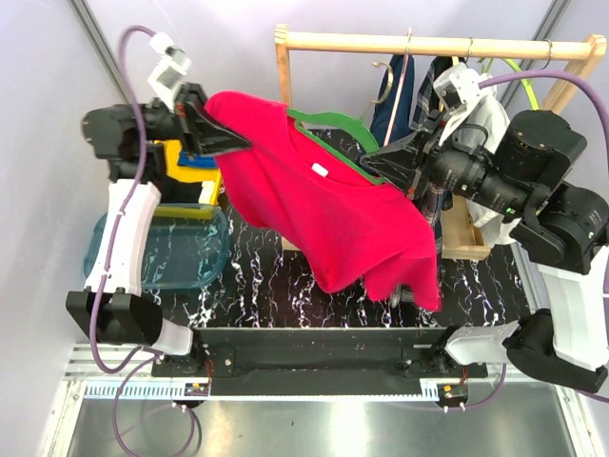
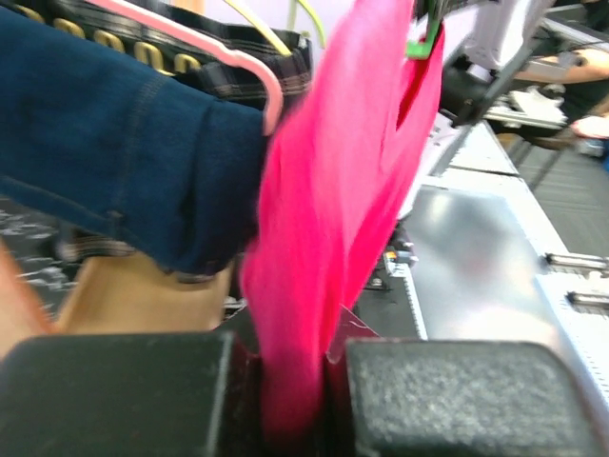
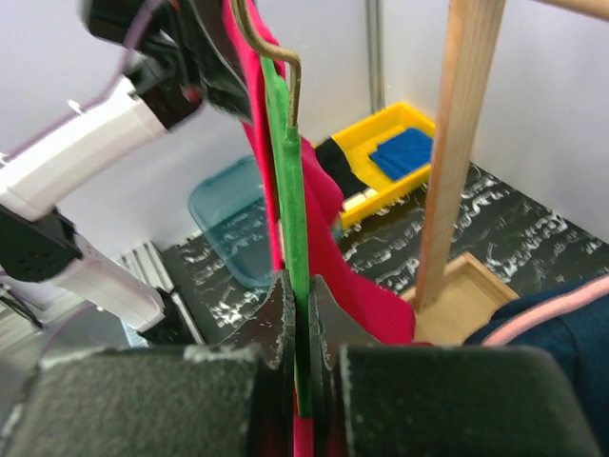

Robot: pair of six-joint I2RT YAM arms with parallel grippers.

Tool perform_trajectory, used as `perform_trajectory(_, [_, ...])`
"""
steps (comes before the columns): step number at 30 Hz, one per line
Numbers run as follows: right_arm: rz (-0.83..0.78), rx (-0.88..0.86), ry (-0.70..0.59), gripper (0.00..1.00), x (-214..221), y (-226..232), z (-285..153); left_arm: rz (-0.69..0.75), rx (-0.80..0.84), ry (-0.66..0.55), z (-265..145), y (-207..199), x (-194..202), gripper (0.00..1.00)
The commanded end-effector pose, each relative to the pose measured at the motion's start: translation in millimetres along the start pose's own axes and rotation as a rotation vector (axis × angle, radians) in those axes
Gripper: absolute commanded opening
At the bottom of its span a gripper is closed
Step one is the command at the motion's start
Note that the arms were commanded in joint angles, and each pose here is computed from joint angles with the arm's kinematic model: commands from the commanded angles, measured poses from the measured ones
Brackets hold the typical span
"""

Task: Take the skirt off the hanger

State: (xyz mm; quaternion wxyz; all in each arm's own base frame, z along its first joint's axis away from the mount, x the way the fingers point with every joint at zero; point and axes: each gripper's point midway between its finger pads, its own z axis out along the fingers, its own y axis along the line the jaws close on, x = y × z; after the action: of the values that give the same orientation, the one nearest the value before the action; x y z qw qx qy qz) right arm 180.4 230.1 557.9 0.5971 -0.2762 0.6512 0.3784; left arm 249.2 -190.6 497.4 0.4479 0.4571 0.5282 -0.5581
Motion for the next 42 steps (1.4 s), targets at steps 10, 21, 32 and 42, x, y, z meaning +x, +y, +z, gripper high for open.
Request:
perform_trajectory(10, [0.015, -0.009, -0.075, 0.00, 0, 5, -25, 0.044, -0.157, -0.093, -30, 8, -33, 0.00])
perform_trajectory(21, [-0.015, 0.168, 0.138, 0.00, 55, -15, -105, 0.079, -0.288, -0.104, -70, 23, -59, 0.00])
perform_trajectory(32, [0.119, 0.162, -0.037, 0.00, 30, 7, -173, 0.060, -0.351, -0.123, -93, 54, -73, 0.00])
perform_trajectory(42, [0.012, 0.173, -0.407, 0.00, -47, -16, -92, 0.072, -0.399, -0.209, -80, 19, -103, 0.00])
